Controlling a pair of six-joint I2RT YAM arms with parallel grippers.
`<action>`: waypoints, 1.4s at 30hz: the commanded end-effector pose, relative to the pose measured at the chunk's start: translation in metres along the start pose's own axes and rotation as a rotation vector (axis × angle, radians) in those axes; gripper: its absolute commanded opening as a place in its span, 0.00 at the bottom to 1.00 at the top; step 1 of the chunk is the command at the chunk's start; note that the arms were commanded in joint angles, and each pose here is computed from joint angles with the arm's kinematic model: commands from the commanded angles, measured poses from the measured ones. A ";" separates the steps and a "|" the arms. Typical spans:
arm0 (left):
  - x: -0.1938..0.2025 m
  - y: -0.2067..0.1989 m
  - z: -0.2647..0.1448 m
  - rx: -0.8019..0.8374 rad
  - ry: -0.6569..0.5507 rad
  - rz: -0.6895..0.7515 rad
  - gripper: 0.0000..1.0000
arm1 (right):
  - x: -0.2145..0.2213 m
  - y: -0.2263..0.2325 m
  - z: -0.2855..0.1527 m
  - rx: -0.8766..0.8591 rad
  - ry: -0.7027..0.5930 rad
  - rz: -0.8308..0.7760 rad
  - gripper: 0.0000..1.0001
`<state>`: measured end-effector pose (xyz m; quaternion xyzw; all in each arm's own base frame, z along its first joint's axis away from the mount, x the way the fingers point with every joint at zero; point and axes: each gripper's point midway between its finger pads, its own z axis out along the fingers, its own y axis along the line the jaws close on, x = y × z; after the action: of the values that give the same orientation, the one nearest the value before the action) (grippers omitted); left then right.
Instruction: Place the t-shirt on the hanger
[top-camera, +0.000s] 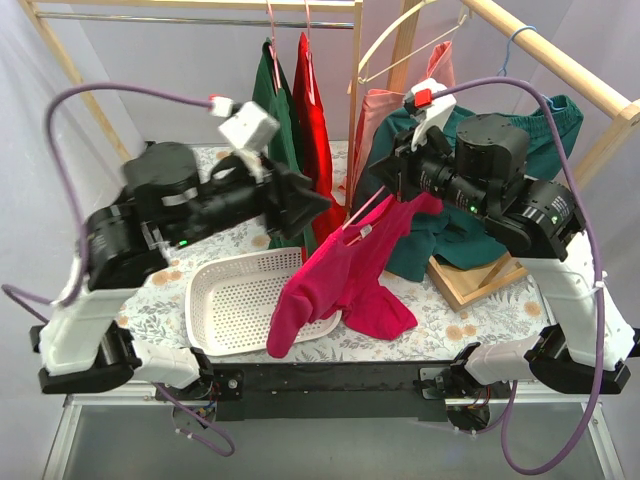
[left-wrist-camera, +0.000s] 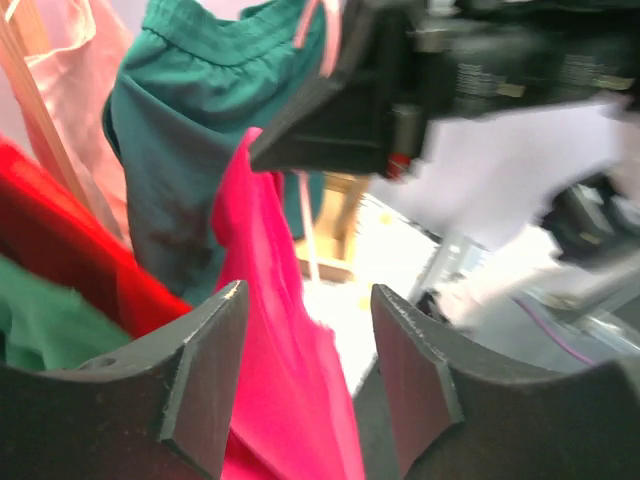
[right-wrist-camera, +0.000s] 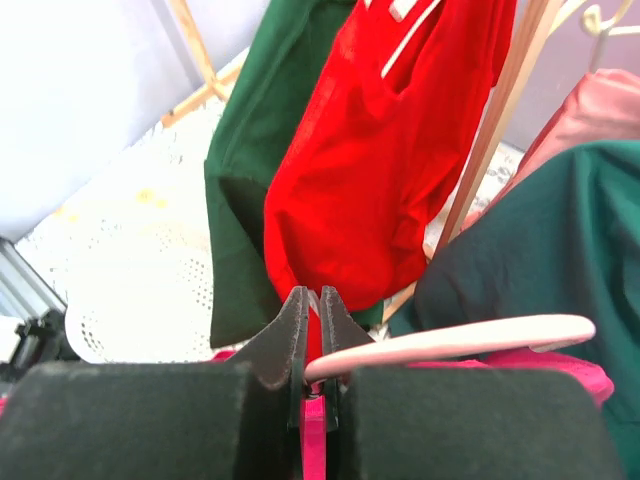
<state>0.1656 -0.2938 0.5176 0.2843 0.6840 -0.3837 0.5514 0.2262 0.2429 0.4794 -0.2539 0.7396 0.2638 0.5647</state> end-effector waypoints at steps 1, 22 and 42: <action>0.042 -0.010 -0.052 0.065 0.187 -0.065 0.50 | 0.004 0.005 -0.001 -0.032 0.009 -0.027 0.01; 0.161 0.010 -0.020 -0.010 0.484 -0.115 0.42 | 0.063 -0.013 0.027 0.068 0.145 -0.003 0.01; 0.171 0.045 -0.003 -0.152 0.298 -0.086 0.00 | 0.066 -0.006 0.039 0.034 0.152 -0.004 0.01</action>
<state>0.1422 -0.2784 0.3085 0.3129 0.8272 -0.2941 0.3623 0.2430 0.2532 0.3868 -0.2693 0.8062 0.2044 0.4855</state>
